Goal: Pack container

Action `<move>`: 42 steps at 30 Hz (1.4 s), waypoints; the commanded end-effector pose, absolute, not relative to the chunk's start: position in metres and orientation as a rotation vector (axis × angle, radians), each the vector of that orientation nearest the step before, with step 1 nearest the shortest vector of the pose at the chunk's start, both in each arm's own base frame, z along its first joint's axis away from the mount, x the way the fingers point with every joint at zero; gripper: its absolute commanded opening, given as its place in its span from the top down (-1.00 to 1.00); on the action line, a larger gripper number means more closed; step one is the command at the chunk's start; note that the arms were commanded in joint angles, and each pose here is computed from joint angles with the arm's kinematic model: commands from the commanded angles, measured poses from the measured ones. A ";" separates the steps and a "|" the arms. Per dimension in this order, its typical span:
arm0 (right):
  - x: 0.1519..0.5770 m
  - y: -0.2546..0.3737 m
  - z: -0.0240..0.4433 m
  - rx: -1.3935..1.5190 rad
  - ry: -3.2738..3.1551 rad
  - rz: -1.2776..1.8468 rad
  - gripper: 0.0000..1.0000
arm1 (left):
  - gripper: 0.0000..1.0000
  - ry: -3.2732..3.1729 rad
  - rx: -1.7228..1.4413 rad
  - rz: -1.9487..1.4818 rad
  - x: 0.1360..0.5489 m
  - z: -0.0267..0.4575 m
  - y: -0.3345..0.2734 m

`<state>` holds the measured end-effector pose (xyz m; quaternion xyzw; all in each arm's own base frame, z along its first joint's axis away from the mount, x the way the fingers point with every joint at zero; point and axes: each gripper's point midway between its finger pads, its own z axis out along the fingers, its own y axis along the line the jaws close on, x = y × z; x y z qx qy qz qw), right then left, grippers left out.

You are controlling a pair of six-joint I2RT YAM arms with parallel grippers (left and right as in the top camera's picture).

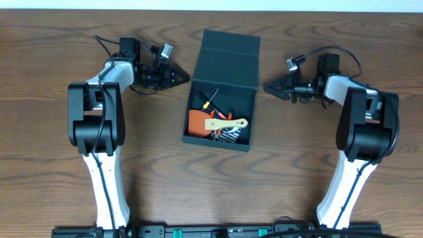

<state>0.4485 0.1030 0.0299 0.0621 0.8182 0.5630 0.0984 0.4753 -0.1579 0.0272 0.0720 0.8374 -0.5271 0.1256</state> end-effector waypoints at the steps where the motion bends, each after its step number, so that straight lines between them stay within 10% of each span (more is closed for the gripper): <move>1: 0.444 0.116 0.027 0.196 2.425 1.737 0.97 | 0.89 2.442 0.203 -1.544 0.475 0.024 -0.158; 42: 0.466 0.137 0.049 0.066 2.305 1.770 0.98 | 0.89 2.373 0.209 -1.583 0.486 0.037 -0.161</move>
